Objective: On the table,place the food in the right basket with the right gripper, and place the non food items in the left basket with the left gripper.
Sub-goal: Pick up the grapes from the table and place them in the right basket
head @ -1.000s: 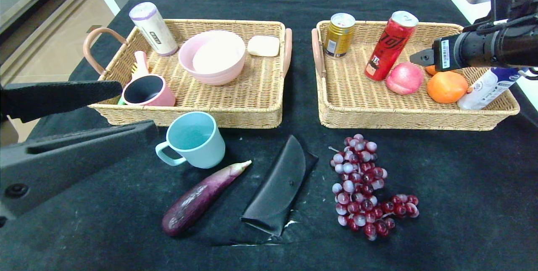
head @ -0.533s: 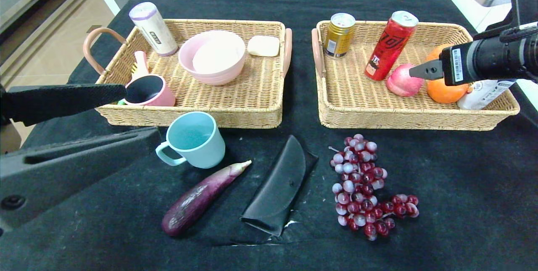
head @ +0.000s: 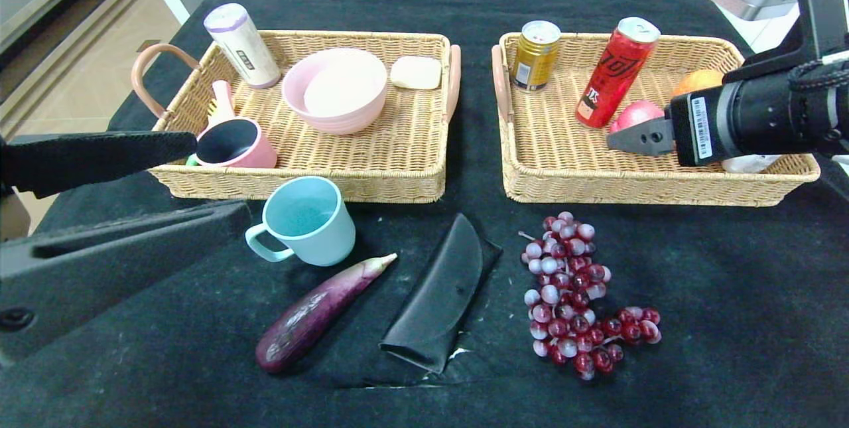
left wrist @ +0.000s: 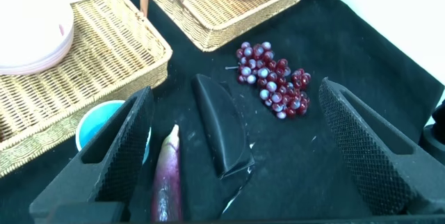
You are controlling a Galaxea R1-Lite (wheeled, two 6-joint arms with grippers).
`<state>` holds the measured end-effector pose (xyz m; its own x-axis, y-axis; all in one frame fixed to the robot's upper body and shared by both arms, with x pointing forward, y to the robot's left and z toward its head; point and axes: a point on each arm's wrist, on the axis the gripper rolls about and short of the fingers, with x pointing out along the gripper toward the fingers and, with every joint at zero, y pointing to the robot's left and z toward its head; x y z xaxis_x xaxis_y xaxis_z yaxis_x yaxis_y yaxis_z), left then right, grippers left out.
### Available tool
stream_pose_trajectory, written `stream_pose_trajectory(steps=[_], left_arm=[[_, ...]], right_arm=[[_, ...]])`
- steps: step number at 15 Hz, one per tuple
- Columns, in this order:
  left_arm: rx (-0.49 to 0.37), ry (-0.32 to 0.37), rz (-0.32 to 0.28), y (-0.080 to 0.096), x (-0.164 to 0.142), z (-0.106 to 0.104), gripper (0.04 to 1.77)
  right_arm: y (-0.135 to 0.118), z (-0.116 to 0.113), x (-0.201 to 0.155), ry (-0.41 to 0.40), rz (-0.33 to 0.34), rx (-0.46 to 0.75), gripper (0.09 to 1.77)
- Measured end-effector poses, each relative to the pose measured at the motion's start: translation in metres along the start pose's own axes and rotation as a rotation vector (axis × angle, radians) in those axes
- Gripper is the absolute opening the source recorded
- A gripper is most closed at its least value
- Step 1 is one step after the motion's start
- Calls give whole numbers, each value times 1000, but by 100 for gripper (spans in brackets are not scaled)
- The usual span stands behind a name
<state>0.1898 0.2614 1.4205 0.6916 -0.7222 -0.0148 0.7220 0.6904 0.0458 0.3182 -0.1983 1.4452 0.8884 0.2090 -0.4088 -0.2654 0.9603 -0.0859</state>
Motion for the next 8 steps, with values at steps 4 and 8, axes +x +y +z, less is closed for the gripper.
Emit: stream_pose_trajectory(steps=[4,8], left_arm=[[1,-7,-1,0,-2,1,172],[2,-9,-1,0,-2,1,172]], right_arm=[[24,-10,-3,26,43,-3,170],[46,-24,-2,68,47,-4,170]])
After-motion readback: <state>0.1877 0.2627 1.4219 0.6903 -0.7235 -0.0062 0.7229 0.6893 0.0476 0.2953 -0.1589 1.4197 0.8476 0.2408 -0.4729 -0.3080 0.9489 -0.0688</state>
